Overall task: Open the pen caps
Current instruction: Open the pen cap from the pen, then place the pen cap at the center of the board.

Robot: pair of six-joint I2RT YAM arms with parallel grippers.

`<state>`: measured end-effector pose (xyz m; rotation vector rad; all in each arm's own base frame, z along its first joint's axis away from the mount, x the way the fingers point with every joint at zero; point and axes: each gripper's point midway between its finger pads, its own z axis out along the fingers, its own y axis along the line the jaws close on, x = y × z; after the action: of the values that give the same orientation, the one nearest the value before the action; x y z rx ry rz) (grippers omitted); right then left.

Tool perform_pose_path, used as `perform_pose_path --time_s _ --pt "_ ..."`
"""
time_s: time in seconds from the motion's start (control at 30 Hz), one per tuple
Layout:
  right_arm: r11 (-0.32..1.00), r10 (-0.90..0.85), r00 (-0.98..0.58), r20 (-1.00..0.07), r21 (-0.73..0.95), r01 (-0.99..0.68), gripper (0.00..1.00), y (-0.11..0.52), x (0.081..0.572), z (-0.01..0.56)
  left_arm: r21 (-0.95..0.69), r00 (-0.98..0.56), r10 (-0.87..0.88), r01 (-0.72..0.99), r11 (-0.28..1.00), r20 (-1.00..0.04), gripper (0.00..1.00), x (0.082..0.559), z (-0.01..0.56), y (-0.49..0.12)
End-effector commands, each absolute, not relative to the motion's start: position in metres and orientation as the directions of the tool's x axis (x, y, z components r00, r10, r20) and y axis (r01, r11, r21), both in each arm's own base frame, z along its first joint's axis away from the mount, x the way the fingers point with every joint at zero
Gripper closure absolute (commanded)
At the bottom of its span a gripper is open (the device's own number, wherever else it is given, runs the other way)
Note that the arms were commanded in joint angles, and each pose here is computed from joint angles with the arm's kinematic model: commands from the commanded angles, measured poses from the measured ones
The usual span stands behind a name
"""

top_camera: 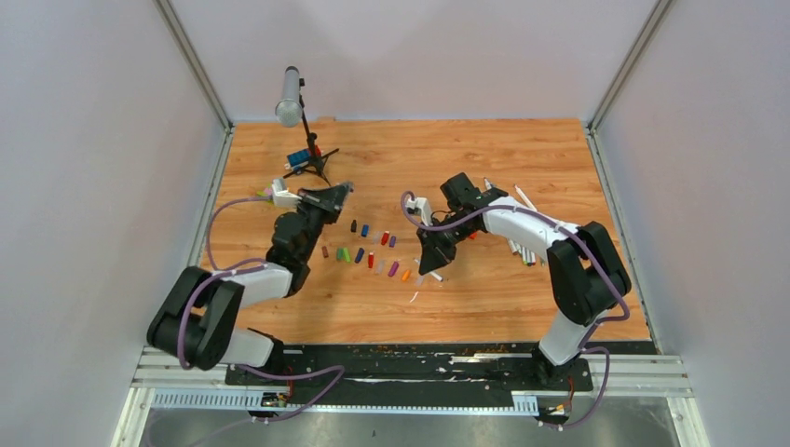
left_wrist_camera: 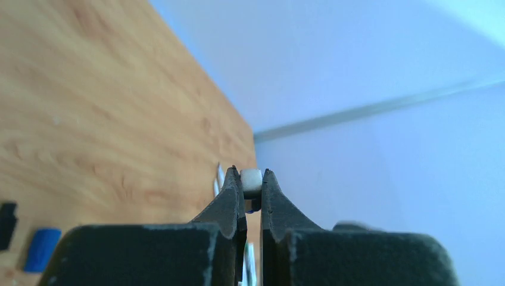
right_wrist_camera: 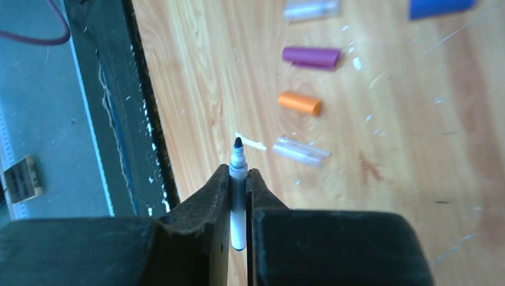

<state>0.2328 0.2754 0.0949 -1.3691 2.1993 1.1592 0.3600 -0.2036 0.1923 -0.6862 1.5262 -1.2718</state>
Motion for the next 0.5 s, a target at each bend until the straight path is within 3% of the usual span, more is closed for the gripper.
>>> perform_pose_path --time_s 0.0,0.23,0.47 --pt "0.14 -0.641 -0.447 -0.624 0.477 -0.868 1.0 0.277 0.213 0.1 -0.937 -0.176 -0.923 0.145 0.319 -0.342 1.0 0.367 0.217 -0.156" --pt "0.089 -0.643 -0.368 -0.671 0.412 -0.907 1.0 0.272 0.214 0.118 -0.896 -0.318 -0.84 0.215 0.389 -0.441 1.0 0.344 0.218 -0.177" --pt "0.137 -0.598 -0.375 -0.708 0.37 -0.919 1.0 0.248 0.236 0.133 -0.844 -0.509 -0.675 0.27 0.463 -0.534 1.0 0.314 0.199 -0.204"
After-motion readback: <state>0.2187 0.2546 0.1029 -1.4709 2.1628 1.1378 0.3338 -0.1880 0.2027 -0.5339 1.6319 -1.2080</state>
